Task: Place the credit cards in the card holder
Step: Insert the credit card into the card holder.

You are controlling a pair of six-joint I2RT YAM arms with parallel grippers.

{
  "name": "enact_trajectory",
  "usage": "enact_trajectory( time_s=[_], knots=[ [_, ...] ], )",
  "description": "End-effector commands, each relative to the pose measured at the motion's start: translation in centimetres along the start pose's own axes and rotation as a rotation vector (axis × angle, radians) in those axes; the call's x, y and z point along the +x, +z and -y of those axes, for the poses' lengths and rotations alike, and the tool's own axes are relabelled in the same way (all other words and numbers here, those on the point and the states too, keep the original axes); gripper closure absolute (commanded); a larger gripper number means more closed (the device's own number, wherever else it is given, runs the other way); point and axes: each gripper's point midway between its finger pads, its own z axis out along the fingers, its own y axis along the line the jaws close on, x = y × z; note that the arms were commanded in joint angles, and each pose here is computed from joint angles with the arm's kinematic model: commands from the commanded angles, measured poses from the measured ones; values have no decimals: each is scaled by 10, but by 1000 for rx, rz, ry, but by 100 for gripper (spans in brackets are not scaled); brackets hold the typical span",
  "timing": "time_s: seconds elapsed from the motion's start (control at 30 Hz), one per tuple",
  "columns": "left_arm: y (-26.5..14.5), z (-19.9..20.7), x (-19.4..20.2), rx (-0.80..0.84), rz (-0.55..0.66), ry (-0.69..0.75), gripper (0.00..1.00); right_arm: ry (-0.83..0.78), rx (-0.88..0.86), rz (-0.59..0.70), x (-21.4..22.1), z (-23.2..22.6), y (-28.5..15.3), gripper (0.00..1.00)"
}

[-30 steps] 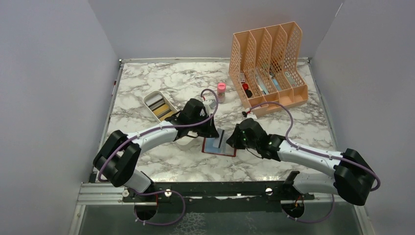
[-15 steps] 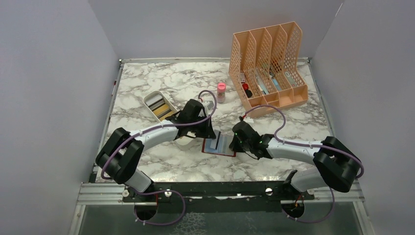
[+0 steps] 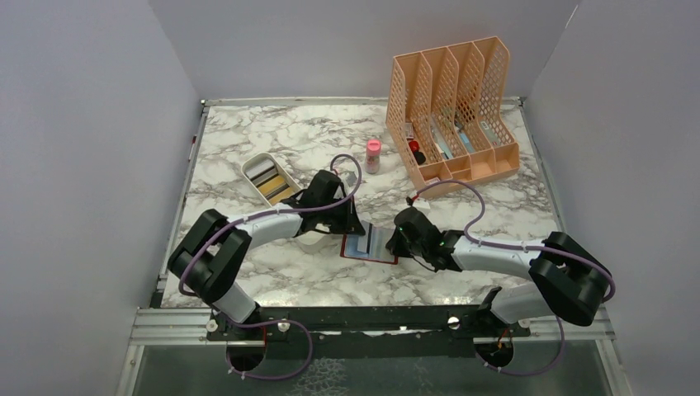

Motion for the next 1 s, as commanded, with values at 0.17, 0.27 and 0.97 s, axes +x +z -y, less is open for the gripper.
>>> enact_trajectory(
  time_s=[0.17, 0.27, 0.97],
  knots=[
    [14, -12, 8, -30, -52, -46, 100, -19, 114, -36, 17, 34, 2, 99],
    [16, -16, 12, -42, -74, -40, 100, -13, 113, -39, 18, 34, 2, 99],
    [12, 0, 10, 35, -106, 39, 100, -18, 104, -42, 16, 32, -4, 94]
  ],
)
